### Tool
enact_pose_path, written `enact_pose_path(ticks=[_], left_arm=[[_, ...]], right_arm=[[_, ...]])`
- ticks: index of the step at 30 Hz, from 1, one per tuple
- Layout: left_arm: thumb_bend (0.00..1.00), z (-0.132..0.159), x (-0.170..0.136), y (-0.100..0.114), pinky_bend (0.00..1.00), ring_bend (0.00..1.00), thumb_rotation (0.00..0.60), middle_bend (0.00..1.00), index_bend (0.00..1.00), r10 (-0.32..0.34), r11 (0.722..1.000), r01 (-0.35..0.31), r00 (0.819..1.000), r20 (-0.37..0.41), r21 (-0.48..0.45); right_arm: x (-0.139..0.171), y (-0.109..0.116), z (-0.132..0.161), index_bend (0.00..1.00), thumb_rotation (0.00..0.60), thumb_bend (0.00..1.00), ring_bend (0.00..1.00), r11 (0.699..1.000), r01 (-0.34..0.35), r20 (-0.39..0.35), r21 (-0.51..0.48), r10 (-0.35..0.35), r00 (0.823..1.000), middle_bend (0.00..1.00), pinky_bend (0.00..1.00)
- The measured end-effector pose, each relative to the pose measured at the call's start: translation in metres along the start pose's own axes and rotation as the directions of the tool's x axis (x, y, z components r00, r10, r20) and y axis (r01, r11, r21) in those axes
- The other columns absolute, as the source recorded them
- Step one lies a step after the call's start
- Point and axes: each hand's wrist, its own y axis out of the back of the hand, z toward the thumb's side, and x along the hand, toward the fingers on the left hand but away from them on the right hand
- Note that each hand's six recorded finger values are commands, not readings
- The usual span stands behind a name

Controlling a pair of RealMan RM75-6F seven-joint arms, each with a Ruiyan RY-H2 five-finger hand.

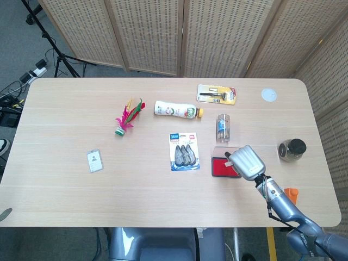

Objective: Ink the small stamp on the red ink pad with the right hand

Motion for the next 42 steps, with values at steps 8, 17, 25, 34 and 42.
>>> enact_pose_path(ticks=[8,17,25,34,42], left_arm=[[0.02,-0.001,0.002,-0.002,0.0,0.0,0.6,0.0,0.0,-0.012,1.0,0.012,1.0,-0.001,-0.002],[0.02,0.0,0.004,-0.005,0.0,0.0,0.6,0.0,0.0,-0.022,1.0,0.022,1.0,-0.004,0.009],[0.02,0.001,0.004,-0.008,0.0,0.0,0.6,0.0,0.0,-0.029,0.999,0.029,1.0,-0.004,0.017],[0.02,0.002,0.004,-0.009,0.0,0.0,0.6,0.0,0.0,-0.032,0.999,0.032,0.999,-0.006,0.019],[0.02,0.001,0.004,-0.009,0.0,0.0,0.6,0.0,0.0,-0.03,0.999,0.03,1.0,-0.006,0.017]], right_arm=[[-0.018,-0.013,0.026,0.54,0.6,0.44,0.97,0.998,-0.063,0.021,0.029,0.062,0.998,0.91,1.0],[-0.021,-0.032,0.026,0.54,0.6,0.44,0.97,0.994,-0.102,0.038,0.027,0.101,0.994,0.91,1.0],[-0.02,-0.043,0.021,0.54,0.6,0.44,0.97,0.991,-0.134,0.053,0.024,0.133,0.99,0.91,1.0],[-0.021,-0.049,0.021,0.54,0.6,0.44,0.97,0.988,-0.152,0.059,0.031,0.15,0.987,0.91,1.0],[-0.02,-0.056,0.022,0.54,0.6,0.44,0.97,0.985,-0.169,0.061,0.035,0.167,0.984,0.91,1.0]])
